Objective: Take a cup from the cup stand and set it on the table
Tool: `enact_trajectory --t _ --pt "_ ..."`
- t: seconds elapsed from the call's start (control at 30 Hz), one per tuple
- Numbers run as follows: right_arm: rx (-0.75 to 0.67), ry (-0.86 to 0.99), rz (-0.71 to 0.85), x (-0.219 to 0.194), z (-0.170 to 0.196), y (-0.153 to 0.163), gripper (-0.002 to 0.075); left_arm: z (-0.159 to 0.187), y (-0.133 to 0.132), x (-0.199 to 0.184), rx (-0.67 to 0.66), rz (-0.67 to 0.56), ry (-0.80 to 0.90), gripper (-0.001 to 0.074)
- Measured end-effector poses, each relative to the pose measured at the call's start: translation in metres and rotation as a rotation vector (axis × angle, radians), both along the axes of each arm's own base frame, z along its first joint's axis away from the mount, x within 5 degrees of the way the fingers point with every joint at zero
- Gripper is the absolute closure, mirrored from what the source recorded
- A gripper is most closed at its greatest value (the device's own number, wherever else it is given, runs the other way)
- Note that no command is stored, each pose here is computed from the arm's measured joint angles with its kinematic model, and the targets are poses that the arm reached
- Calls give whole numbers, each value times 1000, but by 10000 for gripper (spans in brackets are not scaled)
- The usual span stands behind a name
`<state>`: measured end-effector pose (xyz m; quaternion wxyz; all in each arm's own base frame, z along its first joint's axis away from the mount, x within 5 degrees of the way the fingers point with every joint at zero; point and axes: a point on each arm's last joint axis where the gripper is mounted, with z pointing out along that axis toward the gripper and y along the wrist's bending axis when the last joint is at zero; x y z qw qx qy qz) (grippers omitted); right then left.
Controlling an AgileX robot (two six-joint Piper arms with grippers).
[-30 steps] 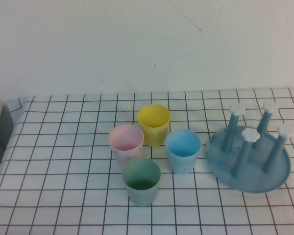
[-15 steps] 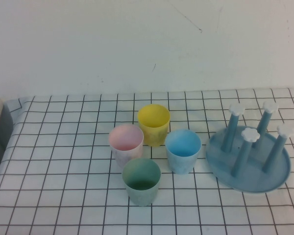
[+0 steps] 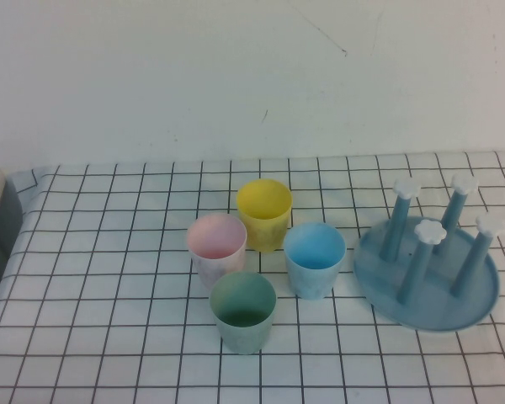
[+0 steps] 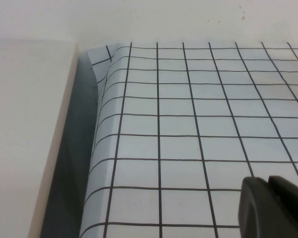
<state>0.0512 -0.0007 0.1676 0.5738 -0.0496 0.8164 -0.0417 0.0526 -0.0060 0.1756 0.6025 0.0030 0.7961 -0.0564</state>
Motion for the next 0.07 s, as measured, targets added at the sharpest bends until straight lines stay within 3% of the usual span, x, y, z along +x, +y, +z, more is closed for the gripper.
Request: enact_trajectory --t 0.07 --pt "0 0 0 0 0 0 728 0 0 0 0 0 0 738"
